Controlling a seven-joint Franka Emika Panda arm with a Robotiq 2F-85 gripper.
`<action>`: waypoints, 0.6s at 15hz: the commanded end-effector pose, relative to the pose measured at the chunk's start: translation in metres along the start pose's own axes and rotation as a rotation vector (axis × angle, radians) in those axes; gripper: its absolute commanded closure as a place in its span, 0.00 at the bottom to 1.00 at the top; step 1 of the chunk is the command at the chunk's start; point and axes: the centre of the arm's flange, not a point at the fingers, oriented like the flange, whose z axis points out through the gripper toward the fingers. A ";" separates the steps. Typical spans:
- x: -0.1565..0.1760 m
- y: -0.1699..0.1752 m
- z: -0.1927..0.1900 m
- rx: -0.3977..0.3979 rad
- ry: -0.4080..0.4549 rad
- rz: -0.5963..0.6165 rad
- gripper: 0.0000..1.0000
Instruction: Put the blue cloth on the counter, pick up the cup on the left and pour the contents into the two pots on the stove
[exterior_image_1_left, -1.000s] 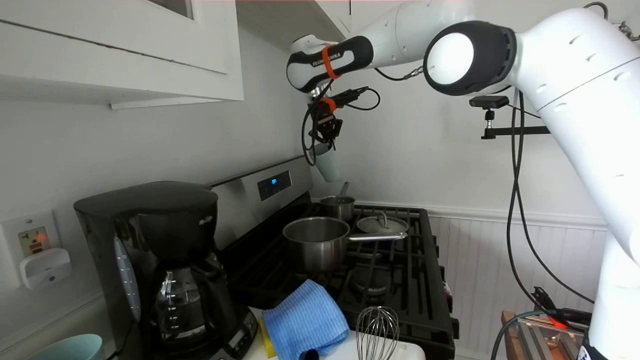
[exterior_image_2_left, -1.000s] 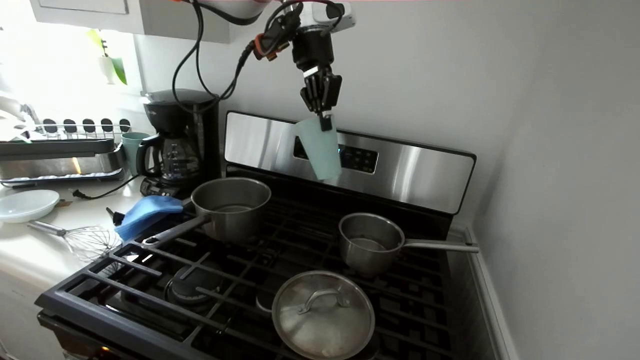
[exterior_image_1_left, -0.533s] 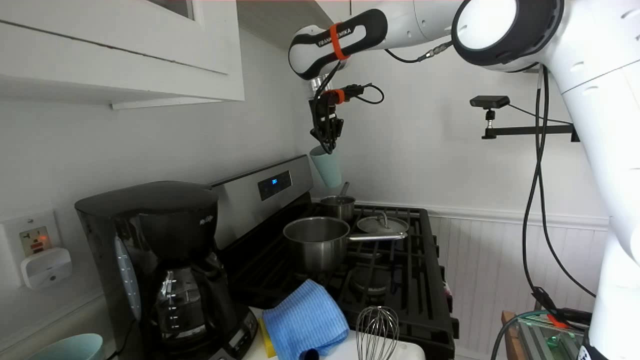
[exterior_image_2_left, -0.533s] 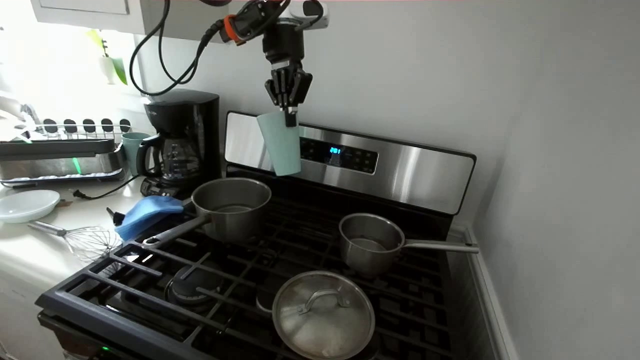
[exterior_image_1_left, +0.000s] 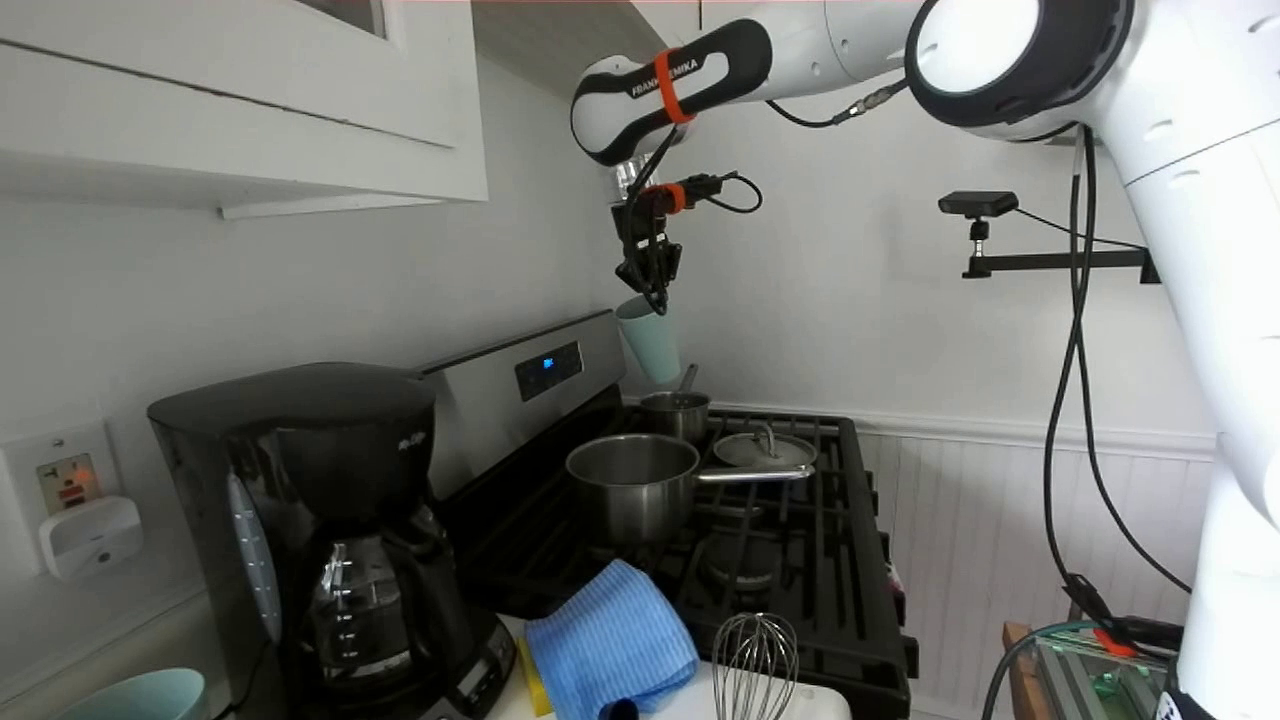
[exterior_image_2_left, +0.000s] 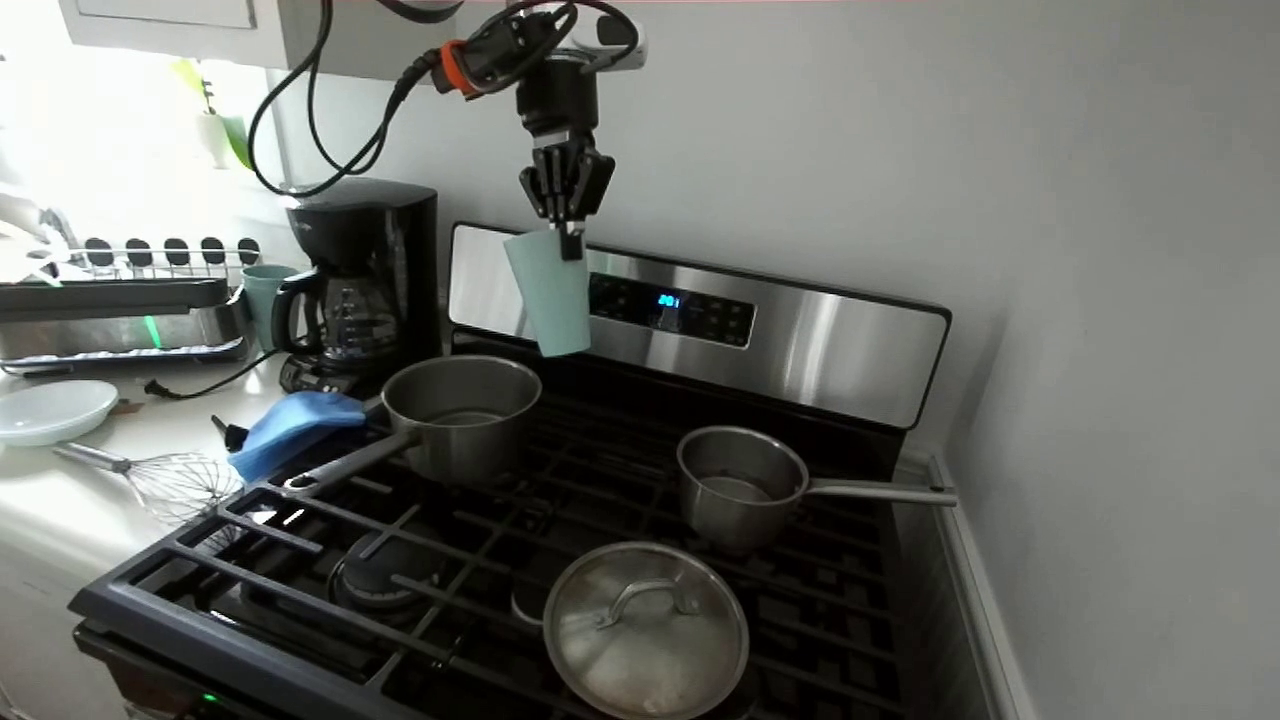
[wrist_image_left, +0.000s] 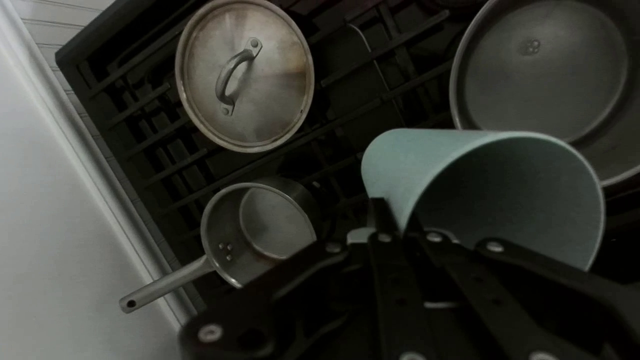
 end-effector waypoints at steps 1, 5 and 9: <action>-0.062 -0.020 -0.023 0.041 0.022 -0.133 0.99; -0.113 -0.037 -0.040 0.104 0.024 -0.295 0.99; -0.154 -0.053 -0.035 0.176 0.057 -0.482 0.99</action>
